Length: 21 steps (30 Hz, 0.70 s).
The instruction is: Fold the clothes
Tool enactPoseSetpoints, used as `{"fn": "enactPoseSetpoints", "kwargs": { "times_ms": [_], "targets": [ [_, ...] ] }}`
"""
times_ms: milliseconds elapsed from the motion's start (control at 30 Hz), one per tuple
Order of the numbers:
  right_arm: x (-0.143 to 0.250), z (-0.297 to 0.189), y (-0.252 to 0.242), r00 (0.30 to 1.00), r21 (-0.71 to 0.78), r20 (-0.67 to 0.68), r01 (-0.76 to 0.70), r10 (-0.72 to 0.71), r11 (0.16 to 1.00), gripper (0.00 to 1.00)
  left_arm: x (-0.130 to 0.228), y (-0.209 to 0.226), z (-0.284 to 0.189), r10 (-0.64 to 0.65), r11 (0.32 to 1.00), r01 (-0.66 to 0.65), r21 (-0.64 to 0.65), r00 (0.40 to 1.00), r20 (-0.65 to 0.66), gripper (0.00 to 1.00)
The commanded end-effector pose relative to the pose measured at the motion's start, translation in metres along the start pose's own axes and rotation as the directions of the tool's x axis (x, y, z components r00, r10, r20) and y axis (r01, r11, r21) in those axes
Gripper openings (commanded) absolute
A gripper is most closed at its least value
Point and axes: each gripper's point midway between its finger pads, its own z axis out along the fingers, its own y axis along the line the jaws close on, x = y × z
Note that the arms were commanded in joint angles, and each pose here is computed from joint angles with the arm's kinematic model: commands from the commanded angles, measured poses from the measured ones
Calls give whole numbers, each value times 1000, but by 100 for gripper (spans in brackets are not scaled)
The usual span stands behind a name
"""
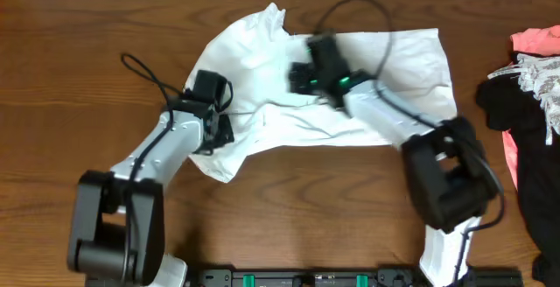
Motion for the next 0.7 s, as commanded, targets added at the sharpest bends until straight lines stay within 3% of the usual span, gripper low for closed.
{"fn": "enactPoseSetpoints", "kwargs": {
  "times_ms": [0,100,233,300,433,667],
  "targets": [
    [-24,-41,-34,998,37,3,59,-59,998,57,-19,-6,-30,0,999,-4,44,996,86,13],
    [-5,-55,-88,993,170,-113,52,-33,984,56,-10,-16,-35,4,994,-9,111,999,48,16],
    [19,-71,-144,973,315,-222,12,62,949,56,-1,-30,-36,25,983,-26,183,1000,5,33],
    [25,-74,-158,965,332,-249,5,83,943,52,-1,-36,-36,103,976,-107,191,994,31,38],
    [37,-74,-171,956,351,-272,-11,113,936,34,1,-52,-38,279,936,-290,199,957,82,50],
    [54,-71,-188,951,411,-287,11,118,911,31,7,-74,-38,435,867,-455,204,890,134,57]
  ]
}}
